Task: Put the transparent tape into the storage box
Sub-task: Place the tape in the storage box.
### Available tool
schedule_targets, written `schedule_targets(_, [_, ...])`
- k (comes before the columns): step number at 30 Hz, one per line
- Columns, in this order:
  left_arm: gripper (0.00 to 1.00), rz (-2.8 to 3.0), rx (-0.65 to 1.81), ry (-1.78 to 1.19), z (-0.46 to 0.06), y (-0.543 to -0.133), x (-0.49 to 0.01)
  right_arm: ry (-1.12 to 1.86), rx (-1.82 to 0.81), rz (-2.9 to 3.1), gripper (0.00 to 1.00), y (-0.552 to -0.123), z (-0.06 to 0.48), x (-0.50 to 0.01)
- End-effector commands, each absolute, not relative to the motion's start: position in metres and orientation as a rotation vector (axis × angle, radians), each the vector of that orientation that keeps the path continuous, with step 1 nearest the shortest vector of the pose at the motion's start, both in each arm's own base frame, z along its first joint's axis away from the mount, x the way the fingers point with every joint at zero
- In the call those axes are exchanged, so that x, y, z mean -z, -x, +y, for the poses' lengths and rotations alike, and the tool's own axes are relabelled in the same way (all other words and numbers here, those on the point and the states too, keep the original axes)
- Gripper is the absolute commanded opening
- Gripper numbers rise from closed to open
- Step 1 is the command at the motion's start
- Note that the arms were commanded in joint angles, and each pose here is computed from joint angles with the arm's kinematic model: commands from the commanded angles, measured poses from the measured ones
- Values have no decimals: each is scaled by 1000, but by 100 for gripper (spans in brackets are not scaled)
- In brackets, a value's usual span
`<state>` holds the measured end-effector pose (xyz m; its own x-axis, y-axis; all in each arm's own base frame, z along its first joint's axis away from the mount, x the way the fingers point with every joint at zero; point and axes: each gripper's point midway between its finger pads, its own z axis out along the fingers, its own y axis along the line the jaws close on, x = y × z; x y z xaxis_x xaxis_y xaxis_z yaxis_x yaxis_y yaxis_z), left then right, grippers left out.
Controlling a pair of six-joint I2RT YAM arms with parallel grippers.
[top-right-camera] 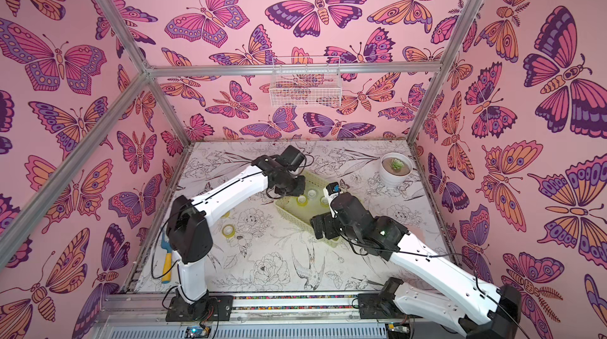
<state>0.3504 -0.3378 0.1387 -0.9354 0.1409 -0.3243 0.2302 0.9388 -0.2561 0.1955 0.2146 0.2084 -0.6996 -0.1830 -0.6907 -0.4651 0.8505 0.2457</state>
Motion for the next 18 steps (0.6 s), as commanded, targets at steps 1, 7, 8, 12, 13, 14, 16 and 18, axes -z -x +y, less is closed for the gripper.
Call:
schedule_targets(1, [13, 2840, 400, -340, -355, -346, -122, 403, -450, 2357, 99, -192, 192, -205])
schedule_targets(7, [13, 2903, 374, -399, -375, -351, -80, 356, -433, 2351, 99, -187, 177, -206])
schedule_targets(8, [13, 2916, 367, -408, -376, -350, -73, 350, -431, 2351, 99, -187, 176, -207])
schedule_targets(12, [13, 2950, 344, -428, -380, -352, -52, 336, -427, 2354, 99, -186, 173, -206])
schedule_targets(13, [13, 2958, 343, -433, -382, -352, -47, 334, -426, 2355, 99, -186, 172, -205])
schedule_targets(14, [13, 2964, 344, -439, -383, -352, -44, 331, -424, 2355, 99, -186, 172, -205])
schedule_targets(16, [13, 2971, 342, -446, -385, -352, -39, 329, -424, 2356, 99, -186, 171, -204])
schedule_targets(18, [13, 2970, 348, -451, -387, -351, -40, 328, -422, 2355, 99, -186, 172, -204])
